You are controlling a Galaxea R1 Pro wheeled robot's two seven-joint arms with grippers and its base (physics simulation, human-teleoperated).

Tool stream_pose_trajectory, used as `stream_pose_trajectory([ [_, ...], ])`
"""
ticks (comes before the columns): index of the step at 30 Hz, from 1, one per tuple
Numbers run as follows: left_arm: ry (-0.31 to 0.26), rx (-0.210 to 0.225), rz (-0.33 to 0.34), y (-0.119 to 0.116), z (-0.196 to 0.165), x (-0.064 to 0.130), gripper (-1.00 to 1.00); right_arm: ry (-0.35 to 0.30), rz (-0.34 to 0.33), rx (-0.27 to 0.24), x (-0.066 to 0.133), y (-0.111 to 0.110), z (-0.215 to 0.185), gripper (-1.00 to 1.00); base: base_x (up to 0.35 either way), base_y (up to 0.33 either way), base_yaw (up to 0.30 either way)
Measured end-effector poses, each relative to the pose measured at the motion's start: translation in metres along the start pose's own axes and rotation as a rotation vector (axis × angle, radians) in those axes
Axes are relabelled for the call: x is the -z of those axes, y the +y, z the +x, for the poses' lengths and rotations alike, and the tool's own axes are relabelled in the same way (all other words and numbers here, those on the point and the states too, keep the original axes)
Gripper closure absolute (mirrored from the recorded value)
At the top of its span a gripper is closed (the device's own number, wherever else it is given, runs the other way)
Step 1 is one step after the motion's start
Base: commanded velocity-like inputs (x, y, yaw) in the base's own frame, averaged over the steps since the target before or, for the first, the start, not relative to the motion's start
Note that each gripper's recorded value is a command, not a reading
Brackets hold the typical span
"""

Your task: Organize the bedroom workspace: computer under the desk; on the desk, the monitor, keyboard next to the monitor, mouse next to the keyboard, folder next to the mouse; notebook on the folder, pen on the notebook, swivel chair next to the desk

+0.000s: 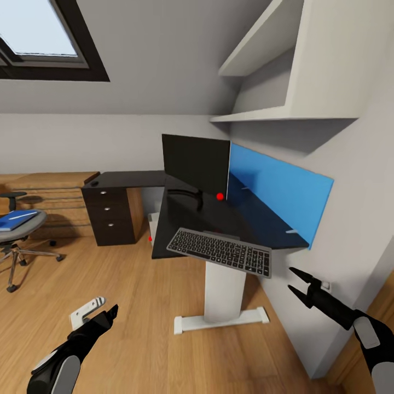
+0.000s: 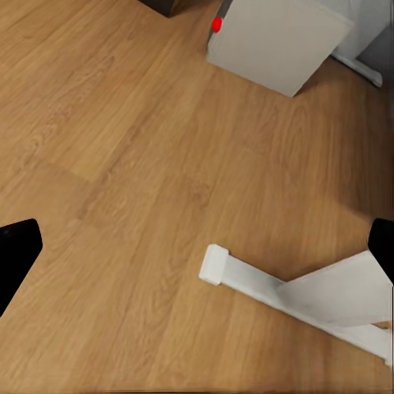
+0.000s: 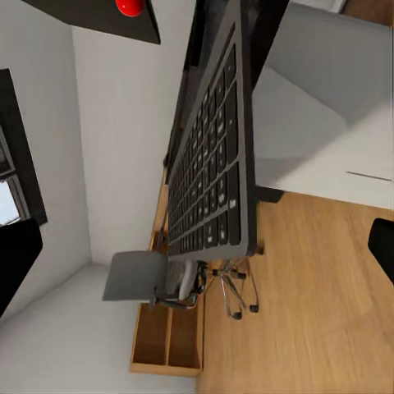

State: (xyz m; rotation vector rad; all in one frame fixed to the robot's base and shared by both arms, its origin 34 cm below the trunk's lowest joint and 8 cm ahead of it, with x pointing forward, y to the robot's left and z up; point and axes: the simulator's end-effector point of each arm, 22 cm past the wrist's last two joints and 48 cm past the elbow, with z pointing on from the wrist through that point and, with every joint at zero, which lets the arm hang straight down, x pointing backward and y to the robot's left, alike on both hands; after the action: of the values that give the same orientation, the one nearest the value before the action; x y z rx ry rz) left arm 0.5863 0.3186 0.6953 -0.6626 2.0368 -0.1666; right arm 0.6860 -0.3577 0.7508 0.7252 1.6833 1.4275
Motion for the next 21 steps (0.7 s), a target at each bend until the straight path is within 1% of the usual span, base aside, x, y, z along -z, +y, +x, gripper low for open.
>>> stream_pose_trajectory([
  [9, 0.005, -0.009, 0.011, 0.002, 0.017, -0.007, -1.00, 0.005, -0.001, -0.008, 0.002, -0.017, 0.006, -1.00, 0.000, 0.000, 0.000],
  [15, 0.003, -0.010, 0.012, 0.001, 0.017, -0.007, -1.00, 0.005, -0.019, -0.010, 0.002, -0.013, 0.006, -1.00, 0.000, 0.000, 0.000],
  [21, 0.003, -0.009, 0.017, 0.000, 0.017, -0.007, -1.00, 0.003, -0.072, -0.010, 0.002, -0.002, 0.006, -1.00, 0.000, 0.000, 0.000],
])
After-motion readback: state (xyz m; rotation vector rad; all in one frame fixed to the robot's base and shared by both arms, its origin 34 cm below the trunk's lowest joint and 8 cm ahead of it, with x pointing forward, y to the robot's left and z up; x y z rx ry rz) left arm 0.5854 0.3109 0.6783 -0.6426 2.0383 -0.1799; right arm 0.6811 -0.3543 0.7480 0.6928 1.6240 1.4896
